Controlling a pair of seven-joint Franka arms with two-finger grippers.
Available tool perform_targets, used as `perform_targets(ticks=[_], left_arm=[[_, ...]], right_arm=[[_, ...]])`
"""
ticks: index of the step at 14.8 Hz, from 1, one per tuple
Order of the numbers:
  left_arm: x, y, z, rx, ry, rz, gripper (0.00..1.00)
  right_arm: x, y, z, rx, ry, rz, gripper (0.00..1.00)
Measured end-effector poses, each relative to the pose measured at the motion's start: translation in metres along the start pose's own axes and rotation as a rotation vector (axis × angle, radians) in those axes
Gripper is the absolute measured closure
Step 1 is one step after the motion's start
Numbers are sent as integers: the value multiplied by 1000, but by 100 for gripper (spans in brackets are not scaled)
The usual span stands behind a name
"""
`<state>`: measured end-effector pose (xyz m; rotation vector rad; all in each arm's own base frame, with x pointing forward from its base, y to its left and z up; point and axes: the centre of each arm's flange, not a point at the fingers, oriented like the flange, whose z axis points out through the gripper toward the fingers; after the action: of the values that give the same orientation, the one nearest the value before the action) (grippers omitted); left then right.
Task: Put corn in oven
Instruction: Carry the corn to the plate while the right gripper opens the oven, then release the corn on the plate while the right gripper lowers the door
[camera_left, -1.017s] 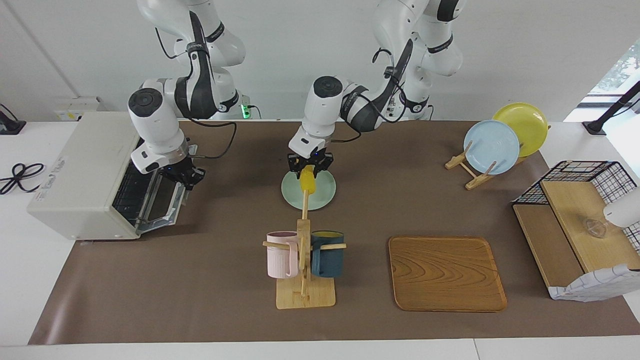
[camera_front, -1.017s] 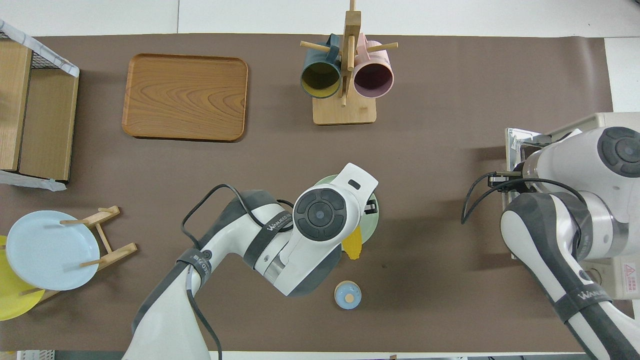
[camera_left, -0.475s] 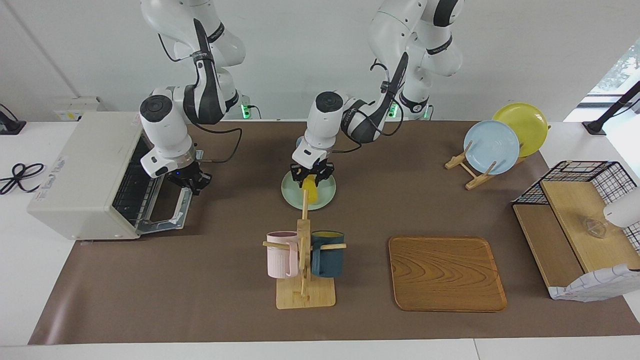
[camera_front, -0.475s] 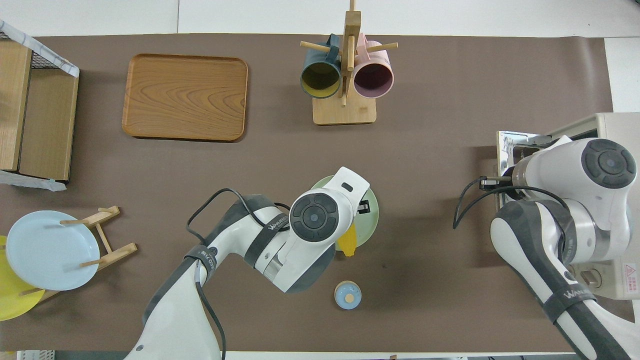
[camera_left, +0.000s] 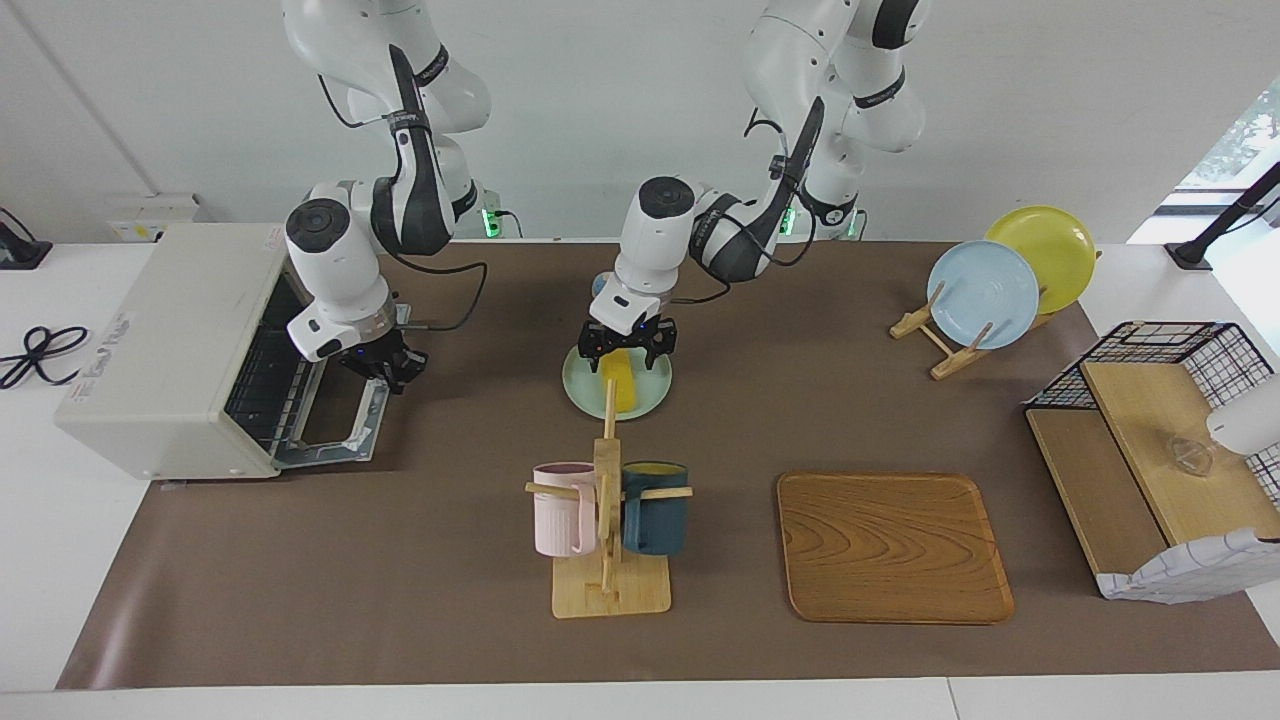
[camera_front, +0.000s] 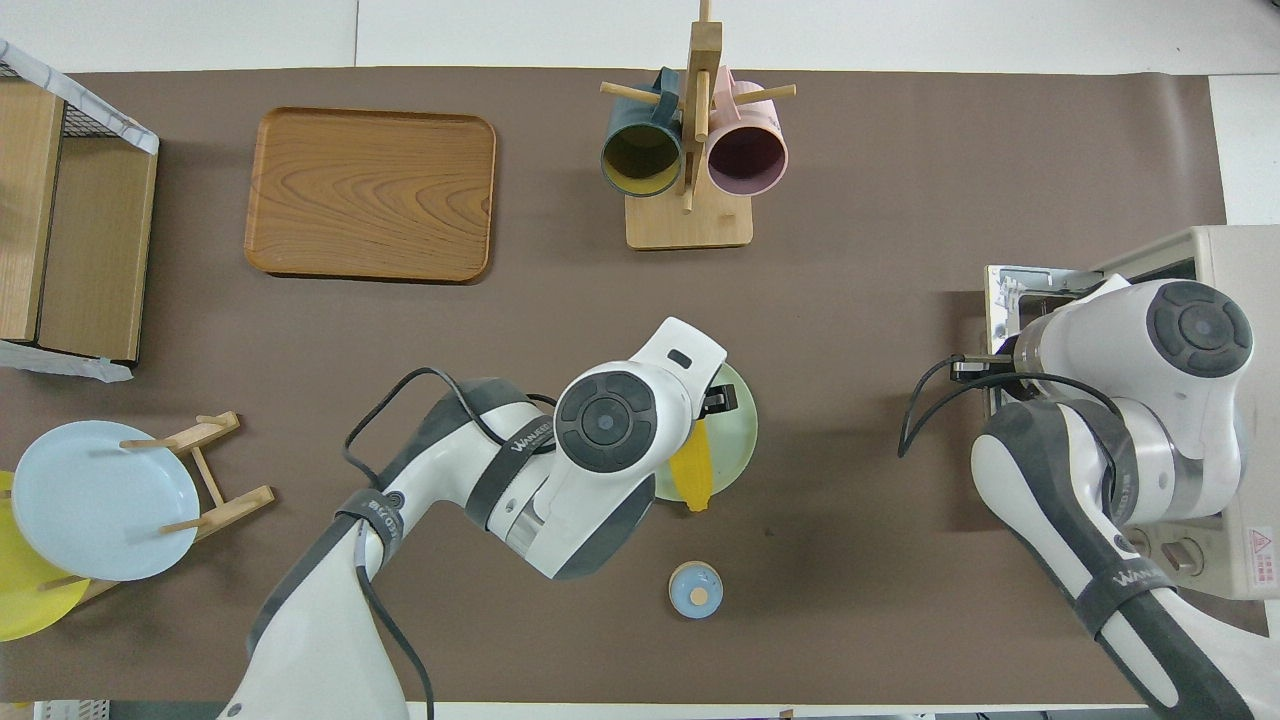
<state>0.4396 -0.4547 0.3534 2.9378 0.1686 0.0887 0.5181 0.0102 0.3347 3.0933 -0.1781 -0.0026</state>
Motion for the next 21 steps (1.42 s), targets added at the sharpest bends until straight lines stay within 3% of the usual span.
perform_targets(ticks=[4, 10, 14, 18, 21], left_arm=[[51, -45, -83, 39, -16, -73, 0], [131, -184, -194, 89, -50, -3, 0], [138, -252, -237, 106, -92, 43, 0], [122, -266, -253, 150, -155, 47, 0], [116, -271, -264, 165, -157, 44, 0]], right_arm=[[0, -2, 10, 1, -5, -2, 99], [-2, -4, 36, 5, -33, 6, 99], [-2, -3, 37, 7, -35, 10, 99], [-8, -9, 40, 29, -46, 33, 99], [-14, -51, 35, 64, -46, 62, 69]])
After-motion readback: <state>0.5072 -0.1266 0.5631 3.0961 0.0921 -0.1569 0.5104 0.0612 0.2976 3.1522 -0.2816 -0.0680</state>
